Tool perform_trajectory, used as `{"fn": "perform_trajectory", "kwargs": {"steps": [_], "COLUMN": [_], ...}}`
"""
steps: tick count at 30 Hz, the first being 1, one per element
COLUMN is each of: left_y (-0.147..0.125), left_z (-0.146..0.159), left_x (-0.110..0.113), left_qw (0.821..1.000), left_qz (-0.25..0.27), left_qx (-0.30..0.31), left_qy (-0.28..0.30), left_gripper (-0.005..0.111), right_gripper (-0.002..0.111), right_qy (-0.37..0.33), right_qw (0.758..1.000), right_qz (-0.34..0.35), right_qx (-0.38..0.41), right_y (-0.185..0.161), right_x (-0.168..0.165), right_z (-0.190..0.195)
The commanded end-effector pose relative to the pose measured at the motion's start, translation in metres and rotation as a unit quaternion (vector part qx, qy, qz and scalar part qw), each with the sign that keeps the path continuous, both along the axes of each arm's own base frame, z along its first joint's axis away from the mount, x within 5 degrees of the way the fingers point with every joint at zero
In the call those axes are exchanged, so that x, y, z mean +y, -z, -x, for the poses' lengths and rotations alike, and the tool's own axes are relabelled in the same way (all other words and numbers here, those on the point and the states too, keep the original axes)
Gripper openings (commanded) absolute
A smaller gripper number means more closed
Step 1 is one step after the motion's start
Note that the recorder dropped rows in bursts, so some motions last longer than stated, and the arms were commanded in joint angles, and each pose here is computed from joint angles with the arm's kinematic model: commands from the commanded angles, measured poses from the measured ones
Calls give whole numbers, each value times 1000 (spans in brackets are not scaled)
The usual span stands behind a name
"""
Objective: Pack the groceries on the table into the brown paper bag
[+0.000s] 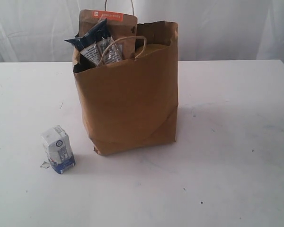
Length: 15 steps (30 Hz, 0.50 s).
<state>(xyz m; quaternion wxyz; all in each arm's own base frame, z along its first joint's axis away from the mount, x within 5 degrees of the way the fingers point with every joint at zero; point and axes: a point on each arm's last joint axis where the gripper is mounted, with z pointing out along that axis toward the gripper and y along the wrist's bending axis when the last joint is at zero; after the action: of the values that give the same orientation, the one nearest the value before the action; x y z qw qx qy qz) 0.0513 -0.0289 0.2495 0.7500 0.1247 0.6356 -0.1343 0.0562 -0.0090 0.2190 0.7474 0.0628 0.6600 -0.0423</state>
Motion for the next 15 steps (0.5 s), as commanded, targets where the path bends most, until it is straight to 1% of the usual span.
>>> {"fn": "perform_trajectory", "kwargs": {"steps": [1, 3, 9, 12, 15], "left_y": [-2, -2, -2, -2, -2], "left_z": [1, 1, 1, 1, 1], "left_x": [0, 0, 0, 0, 0], "left_qw": [1000, 1000, 1000, 1000, 1000], "left_qz": [8, 8, 8, 8, 8], "left_qx": [-4, -4, -4, -4, -4], "left_qy": [3, 2, 3, 3, 3], "left_gripper": [0, 0, 0, 0, 0], "right_gripper": [0, 0, 0, 0, 0], "right_qy": [-32, -29, -22, -6, 0], "right_qw": [977, 975, 978, 980, 980], "right_qz": [-70, -82, -60, -56, -67], "right_qx": [201, 203, 198, 191, 189], "right_y": [40, 40, 39, 38, 38], "right_x": [7, 6, 5, 2, 1], "right_z": [2, 2, 2, 2, 2]}}
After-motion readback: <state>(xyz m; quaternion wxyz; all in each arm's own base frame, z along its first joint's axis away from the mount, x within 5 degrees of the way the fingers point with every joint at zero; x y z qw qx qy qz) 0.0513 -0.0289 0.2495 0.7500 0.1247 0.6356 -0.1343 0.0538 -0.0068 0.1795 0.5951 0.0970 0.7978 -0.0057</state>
